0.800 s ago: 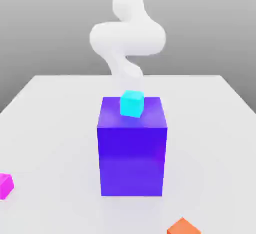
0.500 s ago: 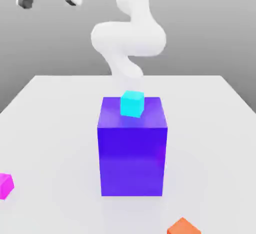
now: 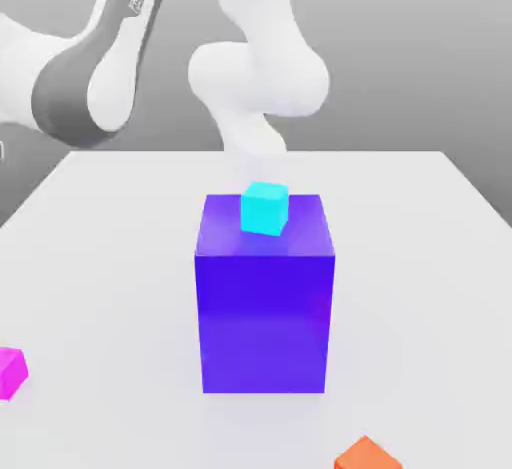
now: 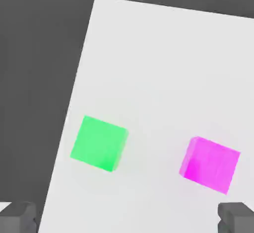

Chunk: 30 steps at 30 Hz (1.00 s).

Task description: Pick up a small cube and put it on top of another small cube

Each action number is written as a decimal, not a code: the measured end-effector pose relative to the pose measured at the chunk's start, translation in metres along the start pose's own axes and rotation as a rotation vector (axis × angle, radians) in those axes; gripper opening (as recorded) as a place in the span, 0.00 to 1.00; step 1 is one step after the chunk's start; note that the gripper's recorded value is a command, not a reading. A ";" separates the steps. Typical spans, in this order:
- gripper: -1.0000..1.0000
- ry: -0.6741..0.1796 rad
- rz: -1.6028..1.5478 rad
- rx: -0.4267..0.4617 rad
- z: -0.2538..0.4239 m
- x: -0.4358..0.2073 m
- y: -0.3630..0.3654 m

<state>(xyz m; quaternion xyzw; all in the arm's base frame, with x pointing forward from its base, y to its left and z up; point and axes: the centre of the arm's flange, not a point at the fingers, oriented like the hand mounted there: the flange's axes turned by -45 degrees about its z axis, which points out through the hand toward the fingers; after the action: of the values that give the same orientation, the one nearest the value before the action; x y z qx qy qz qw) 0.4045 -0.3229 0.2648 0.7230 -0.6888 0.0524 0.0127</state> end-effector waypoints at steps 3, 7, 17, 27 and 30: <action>0.50 -0.064 0.163 -0.047 0.053 0.013 0.032; 0.50 -0.086 0.222 -0.062 0.111 0.014 0.046; 0.00 -0.086 0.225 -0.062 0.123 0.013 0.048; 0.00 -0.086 0.186 -0.061 0.047 0.027 -0.032; 0.00 -0.088 0.165 -0.059 0.034 0.026 -0.071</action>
<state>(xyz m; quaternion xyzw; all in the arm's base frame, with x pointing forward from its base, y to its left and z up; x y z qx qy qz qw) 0.4788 -0.3478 0.2376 0.6645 -0.7473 0.0009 -0.0006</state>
